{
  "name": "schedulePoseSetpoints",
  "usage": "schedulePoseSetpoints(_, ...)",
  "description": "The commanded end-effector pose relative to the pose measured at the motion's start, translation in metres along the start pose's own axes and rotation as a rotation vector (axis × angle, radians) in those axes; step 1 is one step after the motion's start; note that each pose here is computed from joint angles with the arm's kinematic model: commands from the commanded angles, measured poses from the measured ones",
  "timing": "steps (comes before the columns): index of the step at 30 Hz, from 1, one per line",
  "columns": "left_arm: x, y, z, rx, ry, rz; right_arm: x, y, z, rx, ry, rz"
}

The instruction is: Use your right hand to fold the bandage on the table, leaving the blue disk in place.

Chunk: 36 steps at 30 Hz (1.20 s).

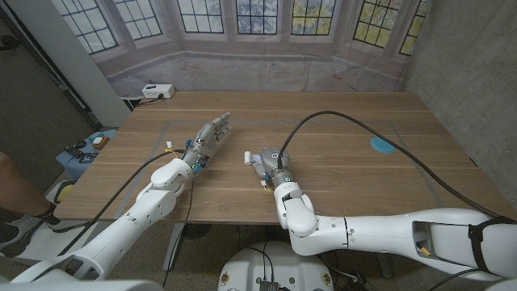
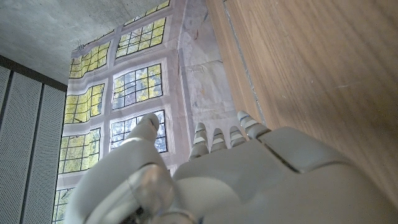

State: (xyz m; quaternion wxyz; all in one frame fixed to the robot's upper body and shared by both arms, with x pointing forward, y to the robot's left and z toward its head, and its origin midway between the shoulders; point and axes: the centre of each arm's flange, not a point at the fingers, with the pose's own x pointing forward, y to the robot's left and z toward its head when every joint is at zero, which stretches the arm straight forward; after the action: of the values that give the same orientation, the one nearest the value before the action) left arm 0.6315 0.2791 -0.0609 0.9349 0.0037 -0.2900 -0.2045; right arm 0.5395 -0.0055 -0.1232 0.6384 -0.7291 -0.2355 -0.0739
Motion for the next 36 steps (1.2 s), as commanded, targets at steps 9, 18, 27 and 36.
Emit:
schedulePoseSetpoints(9, 0.001, -0.001, 0.001, 0.002, -0.004, -0.01, -0.004, -0.008, -0.001, 0.017, -0.005, -0.031)
schedulePoseSetpoints(18, 0.001, -0.001, 0.003, 0.006, -0.003, -0.013, -0.006, -0.016, 0.0, 0.04, -0.002, -0.039)
schedulePoseSetpoints(27, -0.001, -0.001, 0.004, 0.011, -0.006, -0.012, -0.009, -0.022, -0.001, 0.079, 0.004, -0.05)
schedulePoseSetpoints(36, -0.005, -0.003, 0.007, 0.015, -0.011, -0.006, -0.008, -0.031, -0.008, 0.152, 0.02, -0.058)
